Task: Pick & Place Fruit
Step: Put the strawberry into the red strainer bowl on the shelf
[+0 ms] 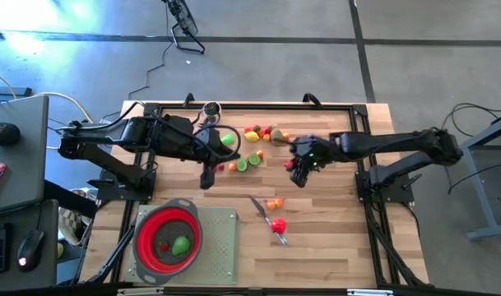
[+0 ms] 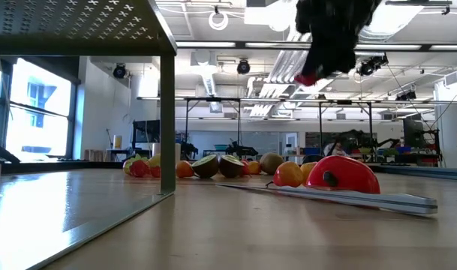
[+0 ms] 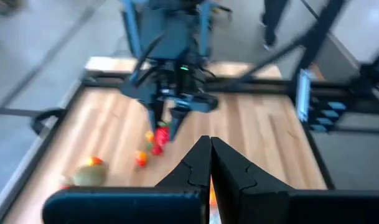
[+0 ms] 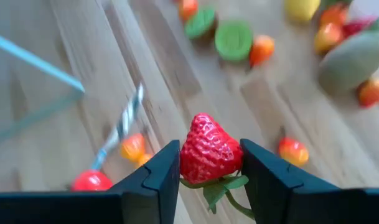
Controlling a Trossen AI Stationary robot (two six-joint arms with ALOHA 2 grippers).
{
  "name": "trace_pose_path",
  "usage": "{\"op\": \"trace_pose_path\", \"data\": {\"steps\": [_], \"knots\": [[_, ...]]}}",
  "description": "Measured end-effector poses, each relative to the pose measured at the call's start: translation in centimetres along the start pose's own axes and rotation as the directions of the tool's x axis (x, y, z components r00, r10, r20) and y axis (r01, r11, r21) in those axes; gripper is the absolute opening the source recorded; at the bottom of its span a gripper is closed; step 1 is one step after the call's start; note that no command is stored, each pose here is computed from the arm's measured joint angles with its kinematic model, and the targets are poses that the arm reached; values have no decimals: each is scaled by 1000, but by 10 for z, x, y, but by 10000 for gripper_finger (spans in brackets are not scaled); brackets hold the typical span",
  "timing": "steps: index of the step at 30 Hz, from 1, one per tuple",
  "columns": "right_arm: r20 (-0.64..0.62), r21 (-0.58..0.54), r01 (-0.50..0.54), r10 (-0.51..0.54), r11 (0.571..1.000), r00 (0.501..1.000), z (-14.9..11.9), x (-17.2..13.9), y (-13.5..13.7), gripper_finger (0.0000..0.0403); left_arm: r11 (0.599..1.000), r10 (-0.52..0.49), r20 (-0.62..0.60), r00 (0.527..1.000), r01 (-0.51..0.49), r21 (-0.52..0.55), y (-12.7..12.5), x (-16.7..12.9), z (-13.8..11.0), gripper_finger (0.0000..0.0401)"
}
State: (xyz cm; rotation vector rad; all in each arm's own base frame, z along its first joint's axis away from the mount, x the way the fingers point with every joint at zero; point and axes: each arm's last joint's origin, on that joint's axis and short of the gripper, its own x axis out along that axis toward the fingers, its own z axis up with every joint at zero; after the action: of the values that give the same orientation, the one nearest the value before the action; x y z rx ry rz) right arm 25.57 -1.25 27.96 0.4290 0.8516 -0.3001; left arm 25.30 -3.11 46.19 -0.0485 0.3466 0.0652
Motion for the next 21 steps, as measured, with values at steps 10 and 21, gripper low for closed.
{"op": "trace_pose_path", "data": {"steps": [10, 21], "knots": [[363, 1, -173, 161, 985, 918, 20, -54, 7, 140, 998, 25, 117, 993, -19, -52, 22, 1, 14, 3], [508, -80, -262, 266, 962, 819, 28, -72, 20, 139, 980, 148, 123, 981, -129, -151, 64, 1, 16, 3]]}}
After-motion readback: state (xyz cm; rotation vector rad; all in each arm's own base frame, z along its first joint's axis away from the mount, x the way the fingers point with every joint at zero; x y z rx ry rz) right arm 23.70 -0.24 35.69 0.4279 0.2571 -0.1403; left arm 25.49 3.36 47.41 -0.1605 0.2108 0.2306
